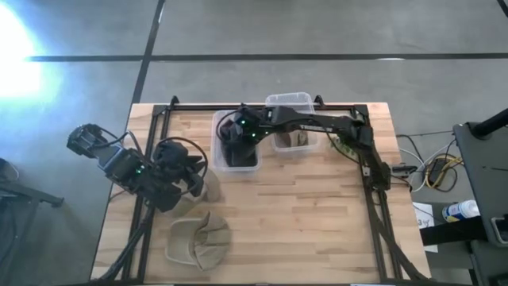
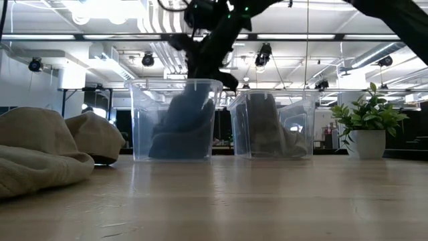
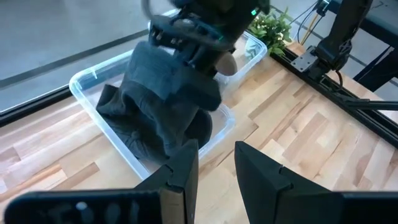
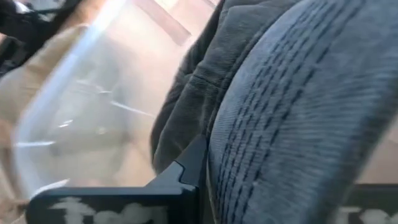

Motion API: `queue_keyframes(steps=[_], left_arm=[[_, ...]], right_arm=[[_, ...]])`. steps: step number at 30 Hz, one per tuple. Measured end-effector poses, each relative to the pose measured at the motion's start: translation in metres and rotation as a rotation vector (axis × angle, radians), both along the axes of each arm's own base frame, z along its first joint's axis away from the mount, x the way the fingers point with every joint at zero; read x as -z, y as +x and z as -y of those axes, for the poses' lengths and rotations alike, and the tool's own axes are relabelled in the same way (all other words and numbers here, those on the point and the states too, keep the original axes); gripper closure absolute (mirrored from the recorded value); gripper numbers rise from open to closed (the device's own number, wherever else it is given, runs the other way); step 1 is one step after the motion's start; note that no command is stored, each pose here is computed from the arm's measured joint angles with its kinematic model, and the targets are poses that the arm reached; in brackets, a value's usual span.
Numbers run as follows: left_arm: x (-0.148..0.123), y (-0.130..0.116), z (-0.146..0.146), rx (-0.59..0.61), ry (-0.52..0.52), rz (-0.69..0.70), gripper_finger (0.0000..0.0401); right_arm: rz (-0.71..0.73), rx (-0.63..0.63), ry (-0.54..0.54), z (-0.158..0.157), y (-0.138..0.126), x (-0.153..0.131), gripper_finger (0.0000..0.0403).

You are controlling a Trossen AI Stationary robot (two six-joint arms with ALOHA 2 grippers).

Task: Pick & Place hat
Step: Put the black hat into the left transparent bin, then put the bottom brown hat into the right transparent bin

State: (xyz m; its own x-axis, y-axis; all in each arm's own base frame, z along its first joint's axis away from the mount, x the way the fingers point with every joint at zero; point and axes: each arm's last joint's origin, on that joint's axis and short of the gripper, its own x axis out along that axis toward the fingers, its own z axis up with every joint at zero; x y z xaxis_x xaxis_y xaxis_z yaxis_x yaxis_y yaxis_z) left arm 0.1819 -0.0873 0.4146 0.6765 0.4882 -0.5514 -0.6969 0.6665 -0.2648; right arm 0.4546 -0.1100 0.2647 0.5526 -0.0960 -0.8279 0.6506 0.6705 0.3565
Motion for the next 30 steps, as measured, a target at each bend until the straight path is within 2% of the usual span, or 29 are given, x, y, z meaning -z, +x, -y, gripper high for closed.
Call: queue_keyframes(steps=[4,9,16,21,25,30], left_arm=[[0.009,0.001,0.002,0.020,-0.016,-0.043,0.0302],[0.029,0.004,0.006,0.050,-0.077,-0.138,0.0302],[0.059,0.004,0.011,0.078,-0.195,-0.292,0.0302],[0.081,0.001,0.016,0.097,-0.322,-0.423,0.0302],[0.105,-0.004,0.027,0.156,-0.434,-0.545,0.0302],[0.142,-0.013,0.046,0.278,-0.432,-0.613,0.0302]], right_arm=[[-0.047,-0.009,0.015,0.004,0.007,0.023,0.0361],[-0.030,-0.080,-0.054,-0.001,0.007,0.016,0.0346],[0.001,-0.159,-0.094,-0.005,-0.001,-0.007,0.0270],[0.081,-0.311,-0.219,-0.025,-0.011,-0.043,0.0209],[0.116,-0.471,-0.352,-0.051,-0.028,-0.076,0.0182],[0.107,-0.657,-0.500,-0.097,-0.054,-0.104,0.0175]])
